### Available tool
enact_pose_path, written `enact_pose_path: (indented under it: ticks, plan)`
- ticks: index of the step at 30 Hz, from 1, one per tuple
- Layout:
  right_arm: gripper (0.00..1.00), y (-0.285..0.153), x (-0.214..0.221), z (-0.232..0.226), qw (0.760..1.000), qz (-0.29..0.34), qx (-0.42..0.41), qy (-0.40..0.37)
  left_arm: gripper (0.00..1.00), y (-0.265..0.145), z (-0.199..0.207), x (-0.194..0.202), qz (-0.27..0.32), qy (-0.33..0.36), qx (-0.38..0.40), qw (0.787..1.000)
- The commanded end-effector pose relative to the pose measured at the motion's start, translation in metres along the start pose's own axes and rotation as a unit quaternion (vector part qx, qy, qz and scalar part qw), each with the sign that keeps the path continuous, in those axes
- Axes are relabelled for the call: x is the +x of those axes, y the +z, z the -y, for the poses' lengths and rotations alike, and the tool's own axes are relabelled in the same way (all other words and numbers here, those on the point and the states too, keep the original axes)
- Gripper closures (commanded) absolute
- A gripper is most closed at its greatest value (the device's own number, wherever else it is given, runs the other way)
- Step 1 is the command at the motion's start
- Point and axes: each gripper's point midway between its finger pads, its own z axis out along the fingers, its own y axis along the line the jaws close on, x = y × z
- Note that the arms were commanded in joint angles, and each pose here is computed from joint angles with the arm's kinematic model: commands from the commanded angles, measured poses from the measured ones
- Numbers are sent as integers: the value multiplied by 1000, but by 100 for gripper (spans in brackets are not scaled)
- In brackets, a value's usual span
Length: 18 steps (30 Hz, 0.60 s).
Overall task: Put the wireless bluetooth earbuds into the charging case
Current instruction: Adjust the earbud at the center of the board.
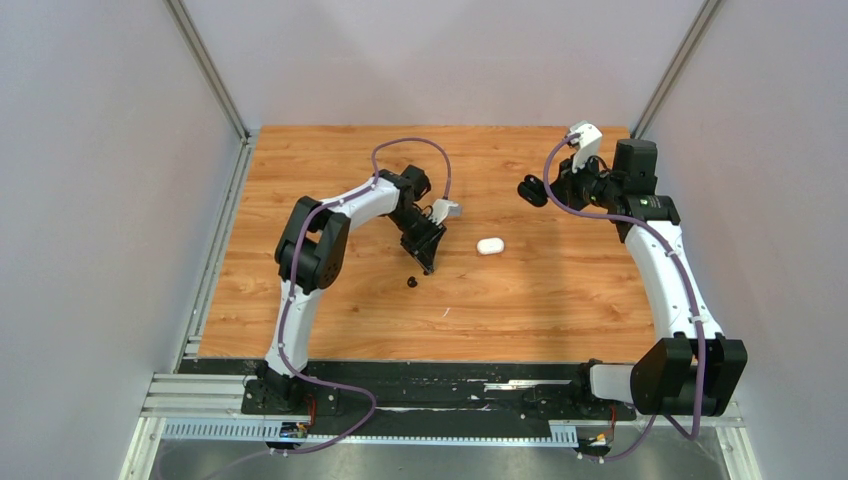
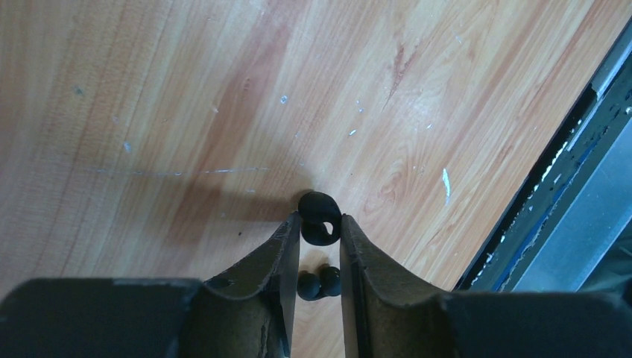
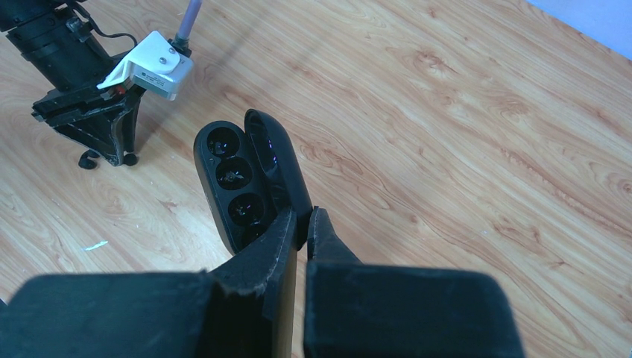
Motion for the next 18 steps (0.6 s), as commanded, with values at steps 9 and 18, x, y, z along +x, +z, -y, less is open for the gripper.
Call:
enact_pose_path:
  ticks: [9, 18]
  plan:
    - [100, -7, -22, 0, 999, 36, 1, -9, 78, -22, -38, -11, 11, 39, -105, 994]
    - [100, -7, -20, -1, 999, 35, -2, -6, 86, -14, -23, -5, 6, 34, -51, 998]
